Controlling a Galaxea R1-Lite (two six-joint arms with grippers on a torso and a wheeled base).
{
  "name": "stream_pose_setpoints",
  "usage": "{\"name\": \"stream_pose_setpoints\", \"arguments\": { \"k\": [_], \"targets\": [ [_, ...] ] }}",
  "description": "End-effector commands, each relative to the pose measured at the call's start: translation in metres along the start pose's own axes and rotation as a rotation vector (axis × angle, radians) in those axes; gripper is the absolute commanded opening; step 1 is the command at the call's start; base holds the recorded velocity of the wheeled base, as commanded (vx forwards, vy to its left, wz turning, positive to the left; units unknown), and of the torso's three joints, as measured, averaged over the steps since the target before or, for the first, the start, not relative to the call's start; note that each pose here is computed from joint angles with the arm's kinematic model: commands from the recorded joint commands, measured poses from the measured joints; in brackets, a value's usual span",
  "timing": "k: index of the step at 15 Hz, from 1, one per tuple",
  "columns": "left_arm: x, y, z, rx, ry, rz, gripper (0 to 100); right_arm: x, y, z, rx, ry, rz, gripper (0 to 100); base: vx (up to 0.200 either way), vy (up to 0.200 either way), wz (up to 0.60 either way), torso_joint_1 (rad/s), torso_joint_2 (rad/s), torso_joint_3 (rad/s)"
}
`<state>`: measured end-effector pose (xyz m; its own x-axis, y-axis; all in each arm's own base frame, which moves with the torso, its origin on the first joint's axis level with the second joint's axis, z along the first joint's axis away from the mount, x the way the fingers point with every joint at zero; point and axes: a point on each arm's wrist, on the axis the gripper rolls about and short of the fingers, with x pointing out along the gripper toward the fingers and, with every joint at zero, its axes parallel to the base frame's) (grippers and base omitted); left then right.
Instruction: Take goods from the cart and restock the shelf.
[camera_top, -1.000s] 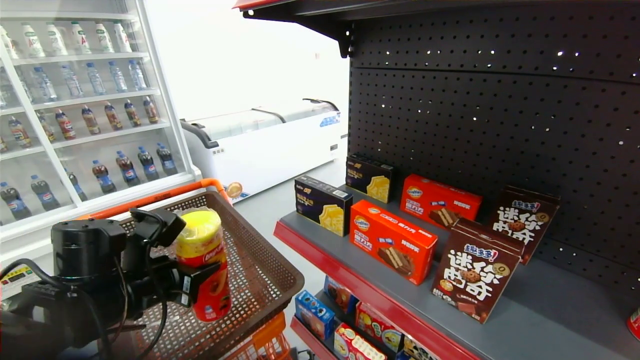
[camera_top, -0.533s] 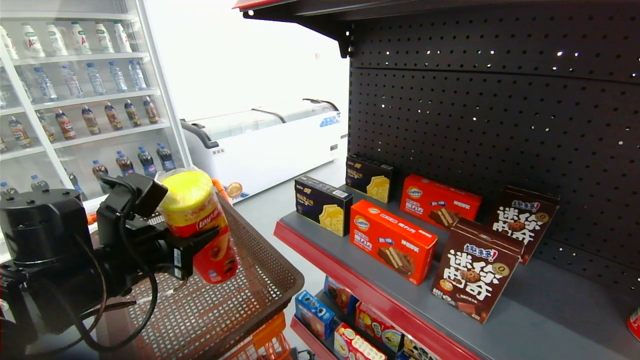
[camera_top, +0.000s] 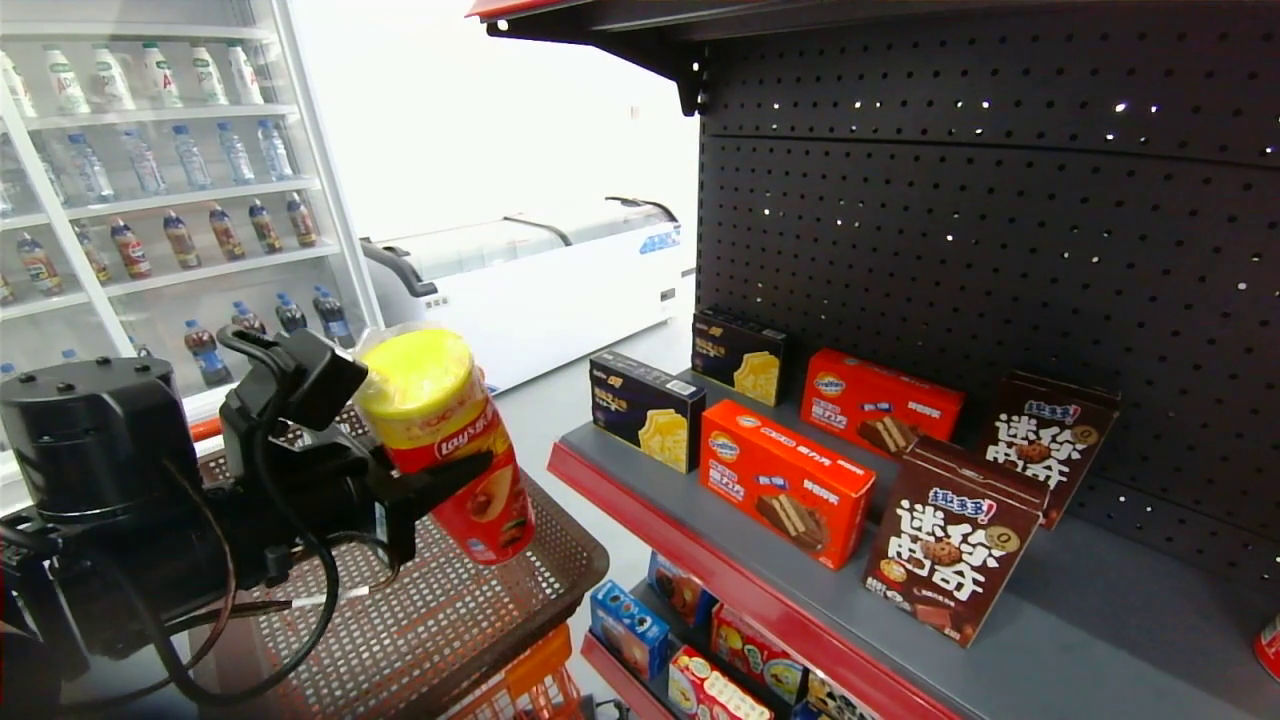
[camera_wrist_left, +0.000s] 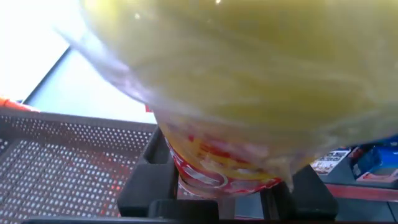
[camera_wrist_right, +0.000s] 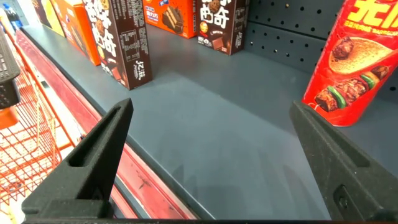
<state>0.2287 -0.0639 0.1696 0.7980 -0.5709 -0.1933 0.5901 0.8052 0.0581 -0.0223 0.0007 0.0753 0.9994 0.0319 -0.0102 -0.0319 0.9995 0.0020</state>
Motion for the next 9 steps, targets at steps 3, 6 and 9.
{"name": "stream_pose_setpoints", "arguments": {
  "k": [3,6,9],
  "targets": [
    [-0.011,-0.006,0.013,0.032,-0.061,-0.077,0,0.000,0.000,0.000,0.000,0.001,0.000,100,0.000,0.000,0.00,0.000,0.00,0.000],
    [-0.014,-0.012,0.018,0.043,-0.088,-0.169,0,0.000,0.000,0.000,0.000,0.001,0.000,100,0.000,0.000,0.00,0.000,0.00,0.000],
    [-0.013,-0.018,0.019,0.041,-0.102,-0.295,0,0.000,0.000,0.000,0.000,0.001,0.000,100,0.000,0.000,0.00,0.000,0.00,0.000]
  ]
}}
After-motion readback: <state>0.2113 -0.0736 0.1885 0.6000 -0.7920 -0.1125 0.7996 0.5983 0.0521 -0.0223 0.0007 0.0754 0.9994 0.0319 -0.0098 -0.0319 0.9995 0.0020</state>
